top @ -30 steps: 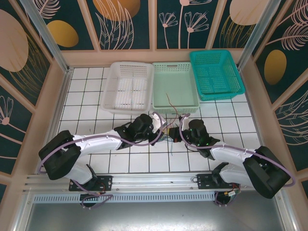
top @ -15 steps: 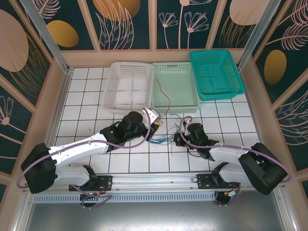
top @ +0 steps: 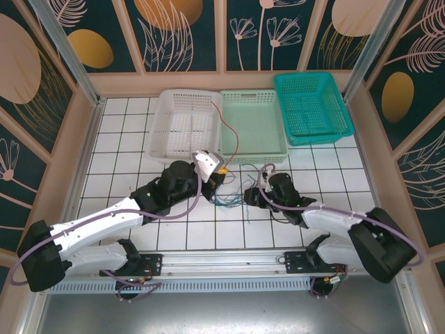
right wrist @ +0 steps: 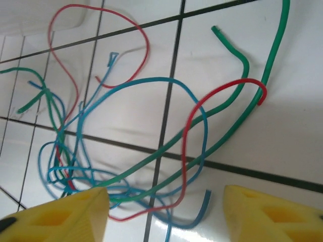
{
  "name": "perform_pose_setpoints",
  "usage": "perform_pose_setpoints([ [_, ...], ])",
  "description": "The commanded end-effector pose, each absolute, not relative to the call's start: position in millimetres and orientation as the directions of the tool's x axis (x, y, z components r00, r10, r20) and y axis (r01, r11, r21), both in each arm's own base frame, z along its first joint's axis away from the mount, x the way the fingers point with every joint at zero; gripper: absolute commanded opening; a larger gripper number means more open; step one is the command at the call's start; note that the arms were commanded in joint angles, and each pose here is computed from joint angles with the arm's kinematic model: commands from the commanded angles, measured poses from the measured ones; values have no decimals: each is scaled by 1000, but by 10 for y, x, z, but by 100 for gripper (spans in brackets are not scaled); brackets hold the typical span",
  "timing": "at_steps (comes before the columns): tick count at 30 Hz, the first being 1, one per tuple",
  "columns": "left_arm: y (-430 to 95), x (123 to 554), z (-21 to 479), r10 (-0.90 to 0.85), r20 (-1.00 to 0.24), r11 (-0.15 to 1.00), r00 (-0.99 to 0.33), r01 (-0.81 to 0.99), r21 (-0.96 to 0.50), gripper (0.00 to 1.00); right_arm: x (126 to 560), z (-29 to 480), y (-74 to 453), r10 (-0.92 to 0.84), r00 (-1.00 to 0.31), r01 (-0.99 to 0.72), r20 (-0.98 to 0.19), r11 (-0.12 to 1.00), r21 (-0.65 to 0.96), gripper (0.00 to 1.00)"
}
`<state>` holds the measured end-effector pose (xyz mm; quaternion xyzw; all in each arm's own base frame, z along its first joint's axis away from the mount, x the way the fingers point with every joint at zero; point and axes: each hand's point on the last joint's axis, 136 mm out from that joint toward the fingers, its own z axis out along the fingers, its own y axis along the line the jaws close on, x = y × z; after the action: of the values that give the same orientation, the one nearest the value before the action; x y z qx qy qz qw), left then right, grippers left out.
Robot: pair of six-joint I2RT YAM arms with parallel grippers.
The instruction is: Untangle the cables
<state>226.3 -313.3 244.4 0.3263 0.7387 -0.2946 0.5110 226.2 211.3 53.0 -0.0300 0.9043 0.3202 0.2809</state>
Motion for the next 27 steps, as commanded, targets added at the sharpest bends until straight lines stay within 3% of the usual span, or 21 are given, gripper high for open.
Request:
perform_pose_setpoints([
  [1, -3125, 2287, 2731, 85, -972, 615, -217, 779, -120, 1, 2255, 760, 2019, 98, -805, -276, -585, 811, 516, 66],
  [7, -3263, 2346, 2752, 90, -973, 598, -213, 793, -118, 2, 2271, 1157, 1872, 151, -734, -290, -662, 812, 507, 69],
  [16, -3582, 2416, 2544, 170, -954, 543, -248, 831, -120, 0, 2456, 2176, 1898, 261, -553, -401, -791, 749, 527, 64],
  [20, -3677, 2446, 2483, 183, -947, 531, -263, 837, -130, 0, 2543, 2473, 1865, 314, -502, -421, -806, 725, 545, 64],
  [27, -3798, 2457, 2411, 195, -943, 501, -268, 854, -139, 0, 2579, 2767, 2015, 378, -496, -526, -782, 585, 617, 62],
])
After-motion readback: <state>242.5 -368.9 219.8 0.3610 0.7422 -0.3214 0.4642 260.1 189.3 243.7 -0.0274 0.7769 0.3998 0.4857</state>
